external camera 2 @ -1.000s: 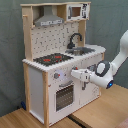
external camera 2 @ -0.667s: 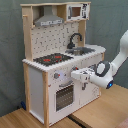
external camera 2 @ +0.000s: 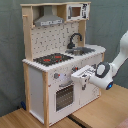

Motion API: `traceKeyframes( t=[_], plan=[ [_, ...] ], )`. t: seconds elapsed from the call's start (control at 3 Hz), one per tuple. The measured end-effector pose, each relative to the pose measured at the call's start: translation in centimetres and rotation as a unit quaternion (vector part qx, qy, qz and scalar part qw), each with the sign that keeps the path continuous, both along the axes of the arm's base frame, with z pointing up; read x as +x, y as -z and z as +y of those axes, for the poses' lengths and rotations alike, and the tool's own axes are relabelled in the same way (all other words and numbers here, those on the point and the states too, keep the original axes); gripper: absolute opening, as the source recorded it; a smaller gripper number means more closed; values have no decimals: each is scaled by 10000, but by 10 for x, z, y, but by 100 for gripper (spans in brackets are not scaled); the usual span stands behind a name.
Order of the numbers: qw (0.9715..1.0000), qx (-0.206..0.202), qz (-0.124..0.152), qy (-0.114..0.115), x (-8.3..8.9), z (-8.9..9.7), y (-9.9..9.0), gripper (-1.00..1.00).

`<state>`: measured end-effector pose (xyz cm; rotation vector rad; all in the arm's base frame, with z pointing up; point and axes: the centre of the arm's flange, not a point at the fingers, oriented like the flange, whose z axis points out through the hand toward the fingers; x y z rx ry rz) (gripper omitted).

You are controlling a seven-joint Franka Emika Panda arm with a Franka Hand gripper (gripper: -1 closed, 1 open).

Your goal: Play with the kitchen

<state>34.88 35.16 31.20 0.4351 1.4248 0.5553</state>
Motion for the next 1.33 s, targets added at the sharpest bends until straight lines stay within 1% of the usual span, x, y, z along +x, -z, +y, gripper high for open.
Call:
traceKeyframes(
  t=[0.33, 0.67, 1.0, 1.33],
  plan=[
    [9991, -396, -105, 66, 1, 0, 2, -100],
    [9992, -390, -105, 69, 1, 0, 2, 100],
    [9987, 501, 19, 24, -10, 16, -5, 100],
    [9964, 795, 174, 230, -20, 27, -7, 100]
  ],
)
